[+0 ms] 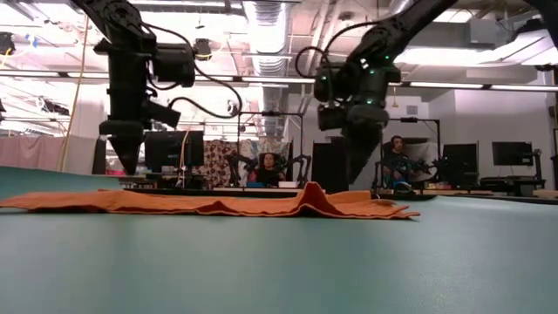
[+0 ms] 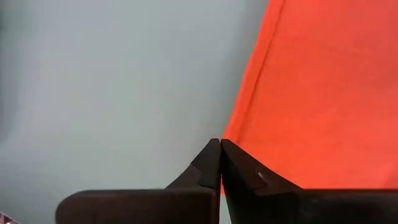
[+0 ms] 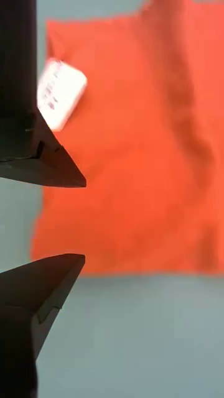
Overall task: Roll towel
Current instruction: Roll the towel
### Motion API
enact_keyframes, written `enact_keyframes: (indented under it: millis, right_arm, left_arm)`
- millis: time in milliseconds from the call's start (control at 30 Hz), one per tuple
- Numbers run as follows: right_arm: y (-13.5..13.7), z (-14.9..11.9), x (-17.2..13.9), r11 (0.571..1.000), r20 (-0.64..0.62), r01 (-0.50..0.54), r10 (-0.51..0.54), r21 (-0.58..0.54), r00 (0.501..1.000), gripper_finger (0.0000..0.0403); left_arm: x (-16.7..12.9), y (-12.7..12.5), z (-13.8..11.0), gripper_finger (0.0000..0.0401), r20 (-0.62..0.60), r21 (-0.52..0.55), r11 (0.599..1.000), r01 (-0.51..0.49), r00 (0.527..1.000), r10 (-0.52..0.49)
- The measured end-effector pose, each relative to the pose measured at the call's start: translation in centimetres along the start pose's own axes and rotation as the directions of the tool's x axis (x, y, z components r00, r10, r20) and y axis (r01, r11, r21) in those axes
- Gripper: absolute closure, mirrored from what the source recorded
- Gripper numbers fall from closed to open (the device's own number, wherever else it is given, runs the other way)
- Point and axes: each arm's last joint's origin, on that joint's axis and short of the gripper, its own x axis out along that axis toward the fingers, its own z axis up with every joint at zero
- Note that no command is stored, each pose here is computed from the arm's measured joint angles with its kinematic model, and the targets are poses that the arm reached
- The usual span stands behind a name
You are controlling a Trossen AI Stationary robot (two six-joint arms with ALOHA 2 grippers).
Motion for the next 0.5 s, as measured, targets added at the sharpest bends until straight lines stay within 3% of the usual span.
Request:
enact_keyframes:
  millis: [267,500]
  right_arm:
    - [1.4,-3.3,0.0,0.98,0.087,0.09,-0.107,0.18,0.99,0.0196]
    - [2.8,-5.0,0.5,0.902,0.094,0.226,-0.278,0.369,0.956,0.0196]
  left_arm:
    - [-0.6,0.0,0.6,0.0401,0.107,-0.016,0.999,0.051,0.993,-0.049]
    - [-0.6,0.1,1.1,0.0401,0.157,-0.034,0.997,0.069,0.986,-0.063]
